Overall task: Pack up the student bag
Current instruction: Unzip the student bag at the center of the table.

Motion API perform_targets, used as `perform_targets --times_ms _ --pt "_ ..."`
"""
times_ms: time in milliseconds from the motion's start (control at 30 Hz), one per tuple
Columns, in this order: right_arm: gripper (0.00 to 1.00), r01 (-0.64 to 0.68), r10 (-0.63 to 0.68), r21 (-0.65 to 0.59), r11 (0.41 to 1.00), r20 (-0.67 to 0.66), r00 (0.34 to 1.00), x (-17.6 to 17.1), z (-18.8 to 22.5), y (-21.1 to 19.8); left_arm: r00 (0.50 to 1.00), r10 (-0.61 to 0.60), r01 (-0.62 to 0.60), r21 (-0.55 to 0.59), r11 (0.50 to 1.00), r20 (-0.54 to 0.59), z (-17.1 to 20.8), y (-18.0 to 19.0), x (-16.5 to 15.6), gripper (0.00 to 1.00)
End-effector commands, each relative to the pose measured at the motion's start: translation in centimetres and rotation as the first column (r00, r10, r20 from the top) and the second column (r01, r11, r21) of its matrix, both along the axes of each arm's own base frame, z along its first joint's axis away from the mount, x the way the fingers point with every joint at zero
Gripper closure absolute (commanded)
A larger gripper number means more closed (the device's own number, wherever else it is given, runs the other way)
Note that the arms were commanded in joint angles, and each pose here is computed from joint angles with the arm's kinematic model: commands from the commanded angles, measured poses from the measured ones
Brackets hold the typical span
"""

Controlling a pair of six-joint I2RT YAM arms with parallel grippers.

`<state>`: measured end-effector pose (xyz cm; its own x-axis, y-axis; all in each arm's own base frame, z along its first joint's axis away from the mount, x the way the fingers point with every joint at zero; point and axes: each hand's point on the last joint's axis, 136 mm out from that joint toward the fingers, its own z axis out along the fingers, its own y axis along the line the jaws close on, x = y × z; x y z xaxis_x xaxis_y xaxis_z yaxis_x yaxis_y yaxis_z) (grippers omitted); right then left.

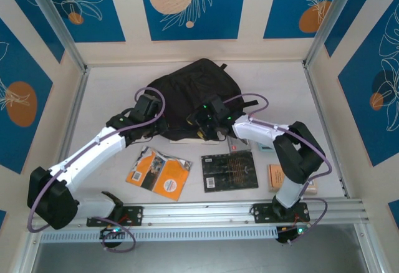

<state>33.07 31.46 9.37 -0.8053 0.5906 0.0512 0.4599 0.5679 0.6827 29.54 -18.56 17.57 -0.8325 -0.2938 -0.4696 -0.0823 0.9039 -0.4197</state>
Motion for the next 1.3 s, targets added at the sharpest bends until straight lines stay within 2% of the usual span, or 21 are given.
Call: perform_targets --times_ms 0,33,133,233,500,867,1000,1267 --pt "0.62 0.045 -0.045 0.011 0.999 0.015 0.999 1.2 0.1 0.4 1.000 -0.002 0.002 0.022 1.000 0.003 0.0 0.4 -0.6 1.00" --pt "0.71 0.046 -0.046 0.012 0.999 0.013 0.999 1.2 0.0 0.4 1.000 -0.001 0.000 0.026 1.000 0.002 -0.3 0.4 -0.6 1.00" --pt "0.91 0.046 -0.046 0.002 0.999 0.005 0.999 0.7 -0.5 0.4 1.000 0.017 -0.017 0.051 0.999 -0.009 -1.1 0.9 -0.5 1.00" --pt "1.00 0.041 -0.041 -0.007 0.999 0.004 0.999 0.1 -0.8 0.3 0.998 0.042 -0.040 0.071 0.997 -0.035 -2.5 1.5 -0.7 1.00" --pt "1.00 0.046 -0.047 -0.033 0.998 -0.015 0.999 -0.9 -2.0 -0.3 0.991 0.071 -0.066 0.049 0.997 -0.111 -5.5 1.9 -1.3 0.99" --pt "1.00 0.029 -0.029 -0.030 0.999 0.002 1.000 -1.3 -1.6 0.5 0.985 0.114 -0.112 0.029 0.993 -0.130 -6.0 2.7 -0.7 0.76" --pt "1.00 0.025 -0.024 -0.019 1.000 0.009 1.000 -1.3 -1.5 0.6 0.983 0.132 -0.131 0.021 0.991 -0.126 -5.8 3.1 -0.5 0.65" --pt "1.00 0.032 -0.032 0.019 0.999 0.029 0.999 -1.3 -1.3 0.8 0.982 0.166 -0.171 -0.040 0.985 -0.093 -4.6 3.6 -0.8 0.62"
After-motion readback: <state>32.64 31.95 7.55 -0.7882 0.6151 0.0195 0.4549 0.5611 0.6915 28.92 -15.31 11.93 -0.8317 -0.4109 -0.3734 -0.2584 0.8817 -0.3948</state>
